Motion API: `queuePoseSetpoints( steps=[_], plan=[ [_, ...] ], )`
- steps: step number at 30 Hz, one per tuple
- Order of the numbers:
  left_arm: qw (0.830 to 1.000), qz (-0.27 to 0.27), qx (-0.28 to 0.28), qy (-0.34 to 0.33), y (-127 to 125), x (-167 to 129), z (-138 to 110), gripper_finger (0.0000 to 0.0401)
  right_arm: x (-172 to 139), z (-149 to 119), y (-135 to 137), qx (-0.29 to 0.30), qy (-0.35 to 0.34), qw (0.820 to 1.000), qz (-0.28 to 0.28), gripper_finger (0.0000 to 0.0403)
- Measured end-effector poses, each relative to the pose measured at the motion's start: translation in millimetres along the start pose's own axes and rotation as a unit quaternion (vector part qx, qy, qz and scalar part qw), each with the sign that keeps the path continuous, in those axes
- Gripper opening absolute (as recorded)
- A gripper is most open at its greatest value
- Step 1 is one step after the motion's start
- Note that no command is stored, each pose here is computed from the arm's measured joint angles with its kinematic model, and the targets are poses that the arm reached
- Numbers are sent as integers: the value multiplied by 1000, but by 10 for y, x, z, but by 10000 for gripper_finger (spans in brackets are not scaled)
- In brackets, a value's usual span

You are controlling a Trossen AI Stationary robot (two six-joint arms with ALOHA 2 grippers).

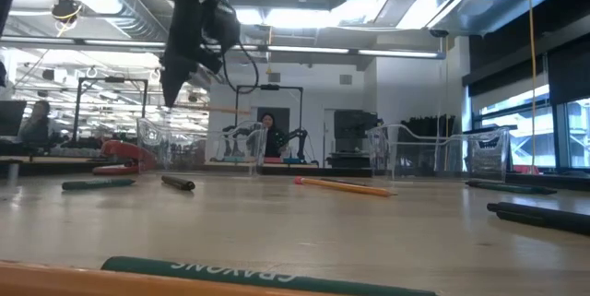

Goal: Sort crayons/erasers/pens/pencils in bins
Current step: Put the top left yellow pencil into the top left transparent bin

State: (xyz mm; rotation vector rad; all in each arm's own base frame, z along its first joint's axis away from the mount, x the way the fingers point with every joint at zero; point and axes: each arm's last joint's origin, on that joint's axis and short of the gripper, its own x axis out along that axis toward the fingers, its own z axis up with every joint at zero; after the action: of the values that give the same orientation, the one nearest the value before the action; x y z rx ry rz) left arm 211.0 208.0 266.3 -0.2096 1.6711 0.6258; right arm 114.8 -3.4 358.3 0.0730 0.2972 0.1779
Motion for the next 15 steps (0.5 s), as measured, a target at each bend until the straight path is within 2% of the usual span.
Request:
queuePoseSetpoints(
  steps=[10, 15],
  plan=[
    [999, -13, 25, 39, 87, 337, 175, 5, 0, 0, -1, -2, 0, 1000, -2, 16],
    [998, -20, 24, 56, 120, 452, 211, 5, -1, 1, -26, -13, 0, 999, -46, 16]
  ],
)
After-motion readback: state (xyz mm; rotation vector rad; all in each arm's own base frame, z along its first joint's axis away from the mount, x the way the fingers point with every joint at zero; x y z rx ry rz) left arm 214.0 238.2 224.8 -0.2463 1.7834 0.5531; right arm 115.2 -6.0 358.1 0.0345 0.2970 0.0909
